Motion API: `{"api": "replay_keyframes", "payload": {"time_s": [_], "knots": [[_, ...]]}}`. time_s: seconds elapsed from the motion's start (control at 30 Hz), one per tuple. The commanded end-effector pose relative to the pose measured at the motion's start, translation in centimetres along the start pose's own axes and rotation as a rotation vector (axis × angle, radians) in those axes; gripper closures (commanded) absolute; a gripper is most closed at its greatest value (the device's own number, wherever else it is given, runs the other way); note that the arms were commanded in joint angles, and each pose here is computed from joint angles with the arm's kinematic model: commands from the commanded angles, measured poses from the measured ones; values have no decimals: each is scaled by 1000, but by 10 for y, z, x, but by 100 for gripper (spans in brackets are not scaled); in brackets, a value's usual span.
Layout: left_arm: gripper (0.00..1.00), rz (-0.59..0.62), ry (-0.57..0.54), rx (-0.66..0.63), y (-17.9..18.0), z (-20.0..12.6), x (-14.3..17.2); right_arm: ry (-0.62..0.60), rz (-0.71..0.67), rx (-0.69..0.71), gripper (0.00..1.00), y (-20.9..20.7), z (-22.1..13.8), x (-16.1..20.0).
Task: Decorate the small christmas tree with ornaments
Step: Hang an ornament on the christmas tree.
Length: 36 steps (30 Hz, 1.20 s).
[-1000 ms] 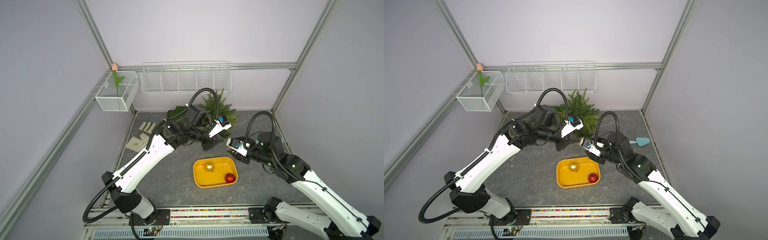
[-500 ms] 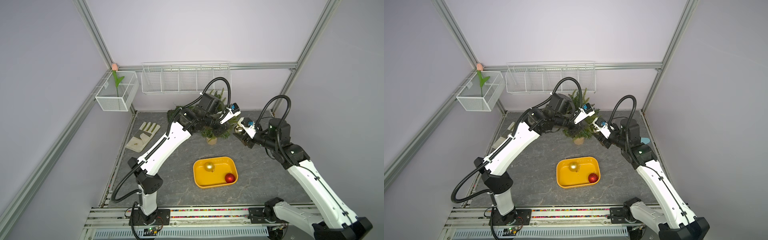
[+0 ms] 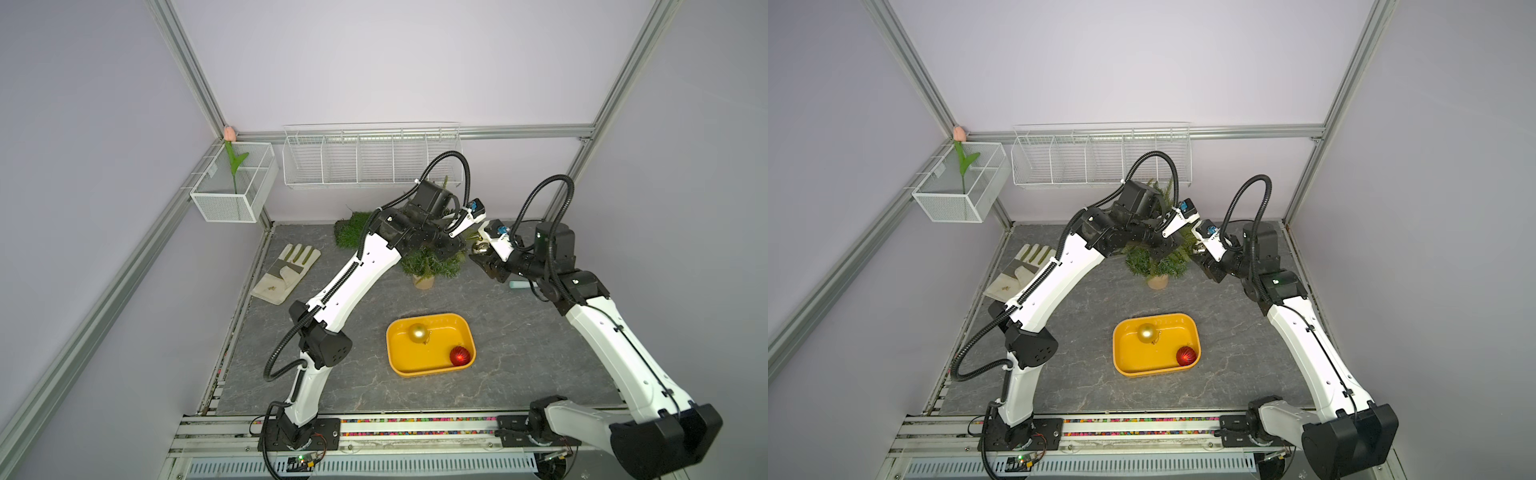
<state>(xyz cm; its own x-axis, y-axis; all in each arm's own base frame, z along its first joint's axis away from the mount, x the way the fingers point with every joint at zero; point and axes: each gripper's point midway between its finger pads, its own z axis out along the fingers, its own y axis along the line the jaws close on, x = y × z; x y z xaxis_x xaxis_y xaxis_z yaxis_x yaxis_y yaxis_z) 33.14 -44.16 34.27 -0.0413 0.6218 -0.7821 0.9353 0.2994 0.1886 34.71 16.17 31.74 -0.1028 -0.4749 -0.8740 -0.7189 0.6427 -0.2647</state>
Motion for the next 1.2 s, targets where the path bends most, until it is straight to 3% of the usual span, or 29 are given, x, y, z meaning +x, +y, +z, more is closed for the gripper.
{"api": "replay_keyframes", "payload": {"time_s": [0.0, 0.47, 0.93, 1.17], "knots": [[100, -13, 22, -25, 6, 10, 5, 33, 16, -8, 93, -1, 3, 10], [100, -28, -17, -1, 1, 6, -5, 63, 50, -10, 93, 17, -16, 30], [100, 18, -66, -5, -13, -11, -25, 14, 36, -82, 94, 27, -17, 16], [100, 34, -78, -8, -20, -20, -31, 47, 41, -62, 93, 20, -14, 20]]}}
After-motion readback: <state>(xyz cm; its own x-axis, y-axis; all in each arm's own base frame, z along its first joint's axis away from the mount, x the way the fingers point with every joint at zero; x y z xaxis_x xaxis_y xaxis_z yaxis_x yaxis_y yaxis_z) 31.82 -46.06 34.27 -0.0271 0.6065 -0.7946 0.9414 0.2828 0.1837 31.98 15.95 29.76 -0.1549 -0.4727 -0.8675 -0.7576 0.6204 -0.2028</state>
